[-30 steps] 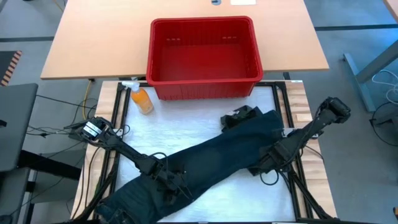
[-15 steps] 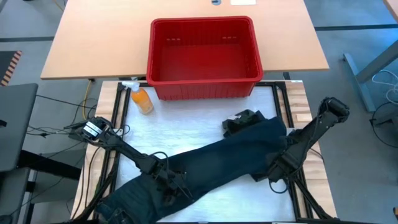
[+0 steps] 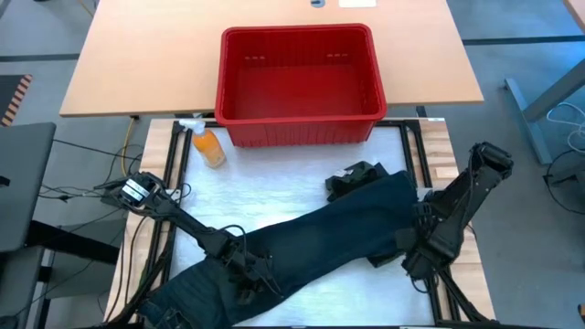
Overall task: Fold laundry
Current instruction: Fold the dark blue jeans
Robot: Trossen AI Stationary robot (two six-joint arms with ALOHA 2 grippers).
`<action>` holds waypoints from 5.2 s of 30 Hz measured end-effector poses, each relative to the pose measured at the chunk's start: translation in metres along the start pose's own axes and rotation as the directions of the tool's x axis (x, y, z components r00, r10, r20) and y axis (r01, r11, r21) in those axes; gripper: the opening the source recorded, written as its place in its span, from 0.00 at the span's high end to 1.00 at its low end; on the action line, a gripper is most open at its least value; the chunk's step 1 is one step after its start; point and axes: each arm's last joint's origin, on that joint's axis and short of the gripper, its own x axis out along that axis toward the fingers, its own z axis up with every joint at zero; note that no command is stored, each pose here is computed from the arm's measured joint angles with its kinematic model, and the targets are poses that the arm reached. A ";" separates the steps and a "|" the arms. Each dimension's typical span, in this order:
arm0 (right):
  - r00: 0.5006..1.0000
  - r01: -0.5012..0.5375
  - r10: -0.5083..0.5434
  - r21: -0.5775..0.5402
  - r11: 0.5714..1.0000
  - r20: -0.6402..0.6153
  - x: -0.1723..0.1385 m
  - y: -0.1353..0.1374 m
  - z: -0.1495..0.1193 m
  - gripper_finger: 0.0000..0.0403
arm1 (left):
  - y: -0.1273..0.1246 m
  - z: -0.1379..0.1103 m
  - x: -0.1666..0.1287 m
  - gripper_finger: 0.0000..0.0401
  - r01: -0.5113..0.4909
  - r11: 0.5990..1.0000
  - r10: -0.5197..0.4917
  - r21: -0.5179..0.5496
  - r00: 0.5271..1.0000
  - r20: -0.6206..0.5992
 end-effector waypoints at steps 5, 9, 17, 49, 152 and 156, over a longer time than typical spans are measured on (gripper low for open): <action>0.998 0.044 -0.045 0.055 0.998 0.032 0.009 0.007 -0.007 0.40 | -0.001 0.000 0.000 0.68 -0.001 1.000 0.001 0.009 1.000 0.000; 0.999 0.034 -0.034 0.029 0.999 0.002 0.027 0.013 -0.010 0.38 | -0.003 -0.002 0.001 0.68 -0.011 1.000 0.011 0.025 1.000 0.005; 0.989 0.140 -0.135 0.106 0.984 -0.055 0.034 0.005 -0.017 0.38 | -0.004 -0.002 0.001 0.68 -0.014 0.999 0.014 0.029 1.000 0.007; 0.985 0.133 -0.136 -0.037 0.990 -0.108 0.037 -0.002 0.013 0.92 | -0.010 -0.006 0.002 0.68 -0.051 0.995 0.049 0.089 0.998 0.026; 0.128 0.604 -0.603 0.421 0.677 0.788 -0.299 -0.152 0.047 0.93 | 0.061 0.094 -0.191 0.68 -0.708 0.706 0.639 -0.010 0.643 -0.422; 0.162 0.515 -0.554 0.409 0.754 0.817 -0.293 -0.145 0.069 0.93 | 0.036 0.052 -0.209 0.68 -0.775 0.629 0.685 -0.062 0.590 -0.426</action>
